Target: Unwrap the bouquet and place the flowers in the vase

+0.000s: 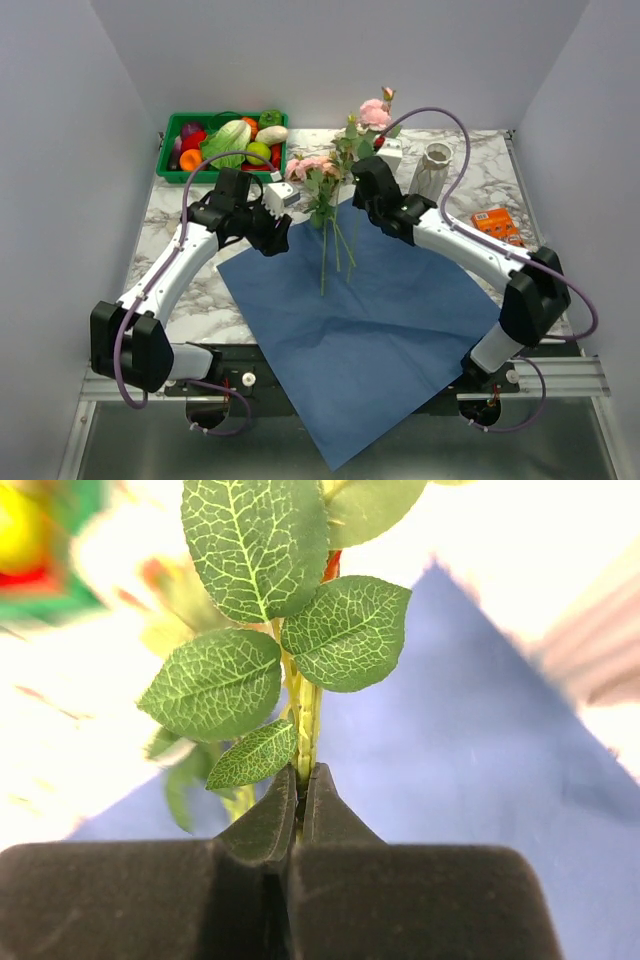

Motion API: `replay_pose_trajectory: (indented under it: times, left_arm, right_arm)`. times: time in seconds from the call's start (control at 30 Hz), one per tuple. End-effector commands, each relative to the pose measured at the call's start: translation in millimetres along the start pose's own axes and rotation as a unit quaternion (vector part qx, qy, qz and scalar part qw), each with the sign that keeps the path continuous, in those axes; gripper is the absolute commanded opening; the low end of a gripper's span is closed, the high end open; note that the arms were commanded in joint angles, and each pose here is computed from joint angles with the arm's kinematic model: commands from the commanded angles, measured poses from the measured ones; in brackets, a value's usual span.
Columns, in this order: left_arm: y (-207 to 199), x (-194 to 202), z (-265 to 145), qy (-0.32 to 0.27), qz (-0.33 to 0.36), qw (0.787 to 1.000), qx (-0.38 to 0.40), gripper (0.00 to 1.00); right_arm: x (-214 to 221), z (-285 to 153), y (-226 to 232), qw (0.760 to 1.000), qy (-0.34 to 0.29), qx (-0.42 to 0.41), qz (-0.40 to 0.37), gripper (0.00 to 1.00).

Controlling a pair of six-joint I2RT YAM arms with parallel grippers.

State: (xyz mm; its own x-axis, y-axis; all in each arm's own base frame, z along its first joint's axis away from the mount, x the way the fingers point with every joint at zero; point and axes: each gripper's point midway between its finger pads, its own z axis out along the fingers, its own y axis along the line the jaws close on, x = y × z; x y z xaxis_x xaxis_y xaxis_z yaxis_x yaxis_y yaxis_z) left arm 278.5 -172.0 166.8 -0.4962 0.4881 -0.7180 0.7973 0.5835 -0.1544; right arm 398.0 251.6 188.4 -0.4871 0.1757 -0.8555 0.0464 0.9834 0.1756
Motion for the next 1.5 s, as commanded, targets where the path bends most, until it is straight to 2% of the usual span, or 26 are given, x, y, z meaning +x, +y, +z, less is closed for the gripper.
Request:
replay_pose_trajectory:
  times: [0.0,0.07,0.13,0.17,0.33,0.37,0.4,0.47,0.7,0.8,0.97,1.3,1.47]
  left_arm:
    - [8,-7,-2,-0.008,-0.014,1.000,-0.007,0.58]
    - [10,-9,-3,-0.011,-0.016,1.000,-0.009,0.58]
    - [12,-9,-3,-0.011,-0.020,1.000,-0.009,0.58]
    - [12,-9,-3,-0.011,-0.021,1.000,-0.009,0.58]
    - [18,-9,-2,-0.009,-0.031,0.999,-0.011,0.58]
    - [19,-10,-2,-0.010,-0.032,0.999,-0.011,0.58]
    - [20,-10,-1,-0.010,-0.033,0.999,-0.010,0.58]
    - [20,-9,-2,-0.009,-0.037,0.999,-0.010,0.58]
    - [25,-7,-1,-0.009,-0.040,0.999,-0.009,0.58]
    - [25,-7,0,-0.008,-0.045,0.999,-0.005,0.58]
    - [26,-7,2,-0.006,-0.045,0.999,-0.001,0.58]
    - [27,-6,1,-0.002,-0.046,0.999,0.007,0.58]
    - [26,-7,-1,0.000,-0.047,0.999,0.010,0.58]
  right_arm:
    - [-60,-32,2,0.993,-0.115,-0.007,-0.017,0.01]
    - [-88,-47,6,0.985,-0.173,-0.015,-0.011,0.00]
    - [-103,-63,1,0.976,-0.212,-0.015,-0.051,0.01]
    - [-121,-72,4,0.967,-0.249,-0.023,-0.037,0.01]
    - [-166,-99,-15,0.940,-0.327,0.025,-0.092,0.01]
    - [-186,-109,-19,0.927,-0.368,0.029,-0.069,0.01]
    - [-196,-115,-25,0.916,-0.388,0.043,-0.092,0.01]
    - [-226,-126,-40,0.894,-0.438,0.056,-0.070,0.01]
    - [-313,-144,-78,0.849,-0.519,0.091,-0.049,0.01]
    - [-337,-151,-91,0.836,-0.538,0.100,-0.038,0.01]
    - [-353,-148,-111,0.829,-0.544,0.121,-0.038,0.01]
    - [-340,-102,-142,0.838,-0.519,0.158,-0.057,0.01]
    - [-332,-84,-141,0.843,-0.510,0.158,-0.065,0.01]
